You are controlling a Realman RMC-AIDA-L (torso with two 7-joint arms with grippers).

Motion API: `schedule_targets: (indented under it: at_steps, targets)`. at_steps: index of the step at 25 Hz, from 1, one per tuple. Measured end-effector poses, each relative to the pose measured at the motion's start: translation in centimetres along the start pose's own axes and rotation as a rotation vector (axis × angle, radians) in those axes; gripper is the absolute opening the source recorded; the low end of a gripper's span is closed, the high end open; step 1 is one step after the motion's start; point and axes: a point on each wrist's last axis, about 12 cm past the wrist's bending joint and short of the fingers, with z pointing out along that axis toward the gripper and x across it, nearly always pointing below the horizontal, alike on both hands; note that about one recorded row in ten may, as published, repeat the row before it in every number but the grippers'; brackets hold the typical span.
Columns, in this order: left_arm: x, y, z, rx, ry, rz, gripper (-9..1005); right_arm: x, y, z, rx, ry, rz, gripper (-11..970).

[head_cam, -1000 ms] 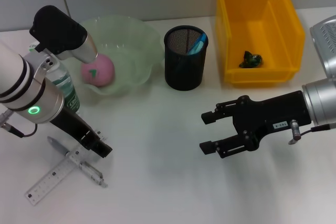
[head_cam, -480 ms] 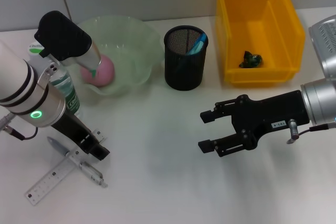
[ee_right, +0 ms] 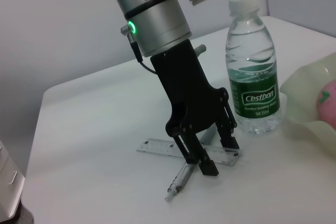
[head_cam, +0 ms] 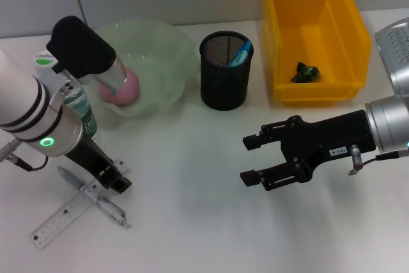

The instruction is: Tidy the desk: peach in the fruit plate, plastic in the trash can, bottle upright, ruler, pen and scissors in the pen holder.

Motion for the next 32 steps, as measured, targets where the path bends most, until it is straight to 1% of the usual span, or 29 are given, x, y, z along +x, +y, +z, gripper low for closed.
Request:
schedule_targets:
  at_steps: [4, 10, 15, 19, 20, 21, 22, 23, 25, 26, 27, 28, 30, 31, 32]
  targets:
    - [0.0, -0.2, 0.3, -0.015, 0.013, 0.022, 540, -0.1, 0.0, 0.0, 0.0, 0.0, 0.004, 749]
    - [0.0, -0.2, 0.2, -0.027, 0.016, 0.023, 496, -0.1, 0.0, 0.0, 0.0, 0.0, 0.008, 749]
    - [-0.1, -0.3, 0.1, -0.016, 0.008, 0.019, 438, -0.1, 0.0, 0.0, 0.0, 0.0, 0.01, 749]
    - [-0.4, -0.4, -0.5, 0.014, -0.03, 0.005, 391, -0.1, 0.0, 0.0, 0.0, 0.0, 0.011, 749]
    - [-0.5, -0.4, -0.9, 0.033, -0.053, -0.007, 391, -0.1, 0.0, 0.0, 0.0, 0.001, 0.012, 748]
    - [-0.6, -0.3, -1.8, 0.071, -0.11, -0.034, 391, -0.1, -0.1, 0.0, 0.0, 0.0, 0.016, 748]
    - [-0.6, -0.3, -1.8, 0.071, -0.11, -0.034, 391, -0.1, -0.1, 0.0, 0.0, 0.0, 0.016, 748]
    - [-0.6, -0.1, -2.4, 0.1, -0.148, -0.056, 391, -0.2, -0.1, 0.0, 0.0, 0.001, 0.019, 748]
    - [-0.4, 0.4, -3.7, 0.154, -0.235, -0.104, 392, -0.2, -0.1, -0.1, 0.0, 0.002, 0.025, 748]
    - [-0.1, 1.0, -4.8, 0.211, -0.325, -0.144, 392, -0.2, -0.2, -0.2, 0.001, 0.003, 0.029, 748]
    - [-0.1, 1.0, -4.8, 0.211, -0.325, -0.144, 392, -0.2, -0.2, -0.2, 0.001, 0.003, 0.029, 748]
    - [0.4, 1.3, -5.4, 0.262, -0.4, -0.166, 392, -0.2, -0.2, -0.2, 0.002, 0.005, 0.031, 748]
    - [1.1, 1.6, -6.0, 0.313, -0.48, -0.186, 392, -0.2, -0.2, -0.2, 0.003, 0.005, 0.034, 748]
    - [1.9, 1.9, -6.2, 0.359, -0.551, -0.205, 392, -0.2, -0.2, -0.3, 0.005, 0.004, 0.037, 748]
    - [1.9, 1.9, -6.2, 0.359, -0.551, -0.205, 392, -0.2, -0.2, -0.3, 0.005, 0.004, 0.037, 748]
